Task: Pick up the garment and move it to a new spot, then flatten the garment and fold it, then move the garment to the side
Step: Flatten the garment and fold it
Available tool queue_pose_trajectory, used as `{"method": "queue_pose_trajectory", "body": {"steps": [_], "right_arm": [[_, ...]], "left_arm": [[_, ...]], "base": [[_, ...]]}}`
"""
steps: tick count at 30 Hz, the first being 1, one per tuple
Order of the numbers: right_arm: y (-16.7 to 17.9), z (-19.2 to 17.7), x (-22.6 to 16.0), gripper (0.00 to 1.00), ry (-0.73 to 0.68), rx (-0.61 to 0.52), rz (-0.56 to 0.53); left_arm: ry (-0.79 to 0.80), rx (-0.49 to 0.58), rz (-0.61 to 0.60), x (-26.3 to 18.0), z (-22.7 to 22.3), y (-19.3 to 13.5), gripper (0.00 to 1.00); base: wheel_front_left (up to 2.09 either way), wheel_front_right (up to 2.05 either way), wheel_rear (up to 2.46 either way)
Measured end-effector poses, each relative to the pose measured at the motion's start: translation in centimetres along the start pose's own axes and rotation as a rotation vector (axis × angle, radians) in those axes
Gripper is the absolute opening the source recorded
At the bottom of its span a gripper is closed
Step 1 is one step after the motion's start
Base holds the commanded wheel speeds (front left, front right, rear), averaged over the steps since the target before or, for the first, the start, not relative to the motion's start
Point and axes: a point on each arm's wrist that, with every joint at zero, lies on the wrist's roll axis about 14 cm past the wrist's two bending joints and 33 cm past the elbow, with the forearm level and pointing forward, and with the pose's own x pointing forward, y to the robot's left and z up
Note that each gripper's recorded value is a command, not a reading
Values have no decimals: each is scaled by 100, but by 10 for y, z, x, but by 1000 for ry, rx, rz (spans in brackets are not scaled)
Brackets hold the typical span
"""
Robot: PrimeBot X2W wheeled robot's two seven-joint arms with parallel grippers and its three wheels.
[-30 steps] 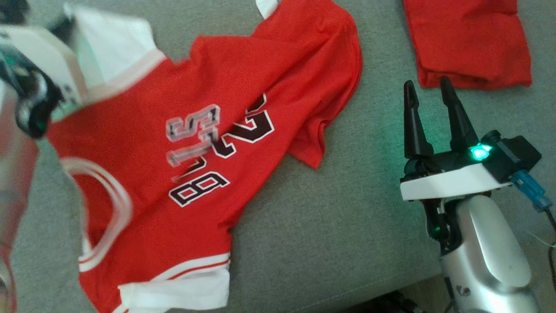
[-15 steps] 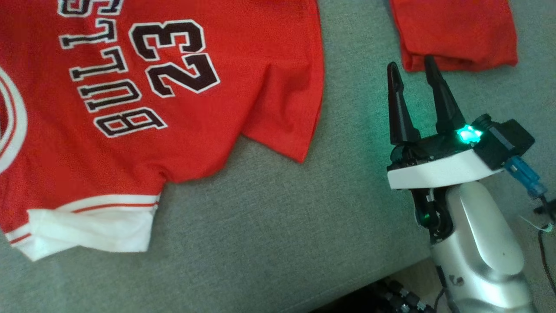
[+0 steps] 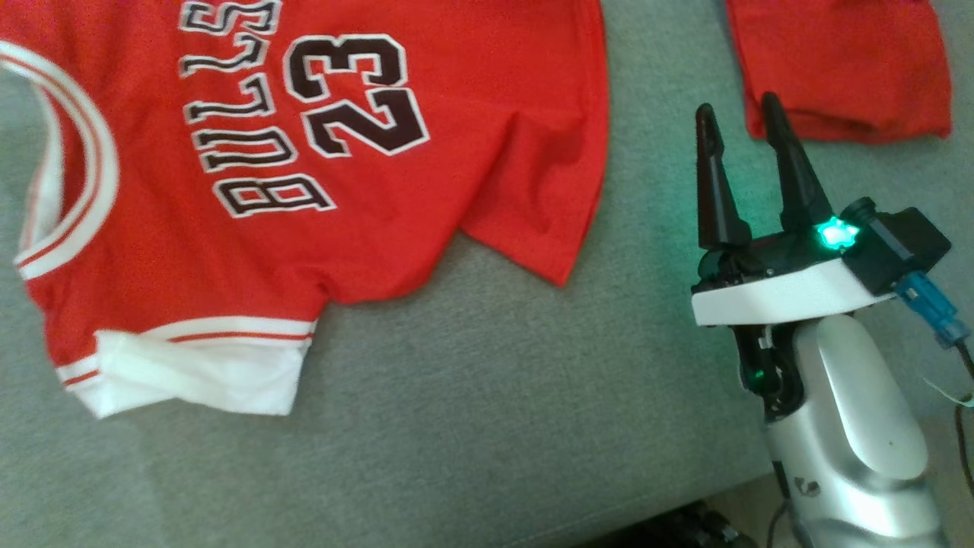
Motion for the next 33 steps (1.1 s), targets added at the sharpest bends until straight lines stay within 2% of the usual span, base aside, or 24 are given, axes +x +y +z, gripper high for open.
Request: {"method": "queue_pose_trajectory", "body": {"steps": [9, 17, 25, 33], "right_arm": [[13, 23, 1, 100, -56, -25, 28], [31, 21, -23, 100, -41, -22, 63], [48, 33, -45, 100, -69, -17, 103], [55, 34, -57, 100, -71, -10, 118]], "left_arm": [[-4, -82, -30, -66, -2, -6, 100], [-42, -188, 19, -156, -9, -12, 100], [-44, -260, 56, -248, -24, -44, 100], [-15, -334, 89, -297, -39, -65, 100]], "base": [[0, 0, 0], [0, 0, 0], [0, 0, 0], [0, 0, 0]]}}
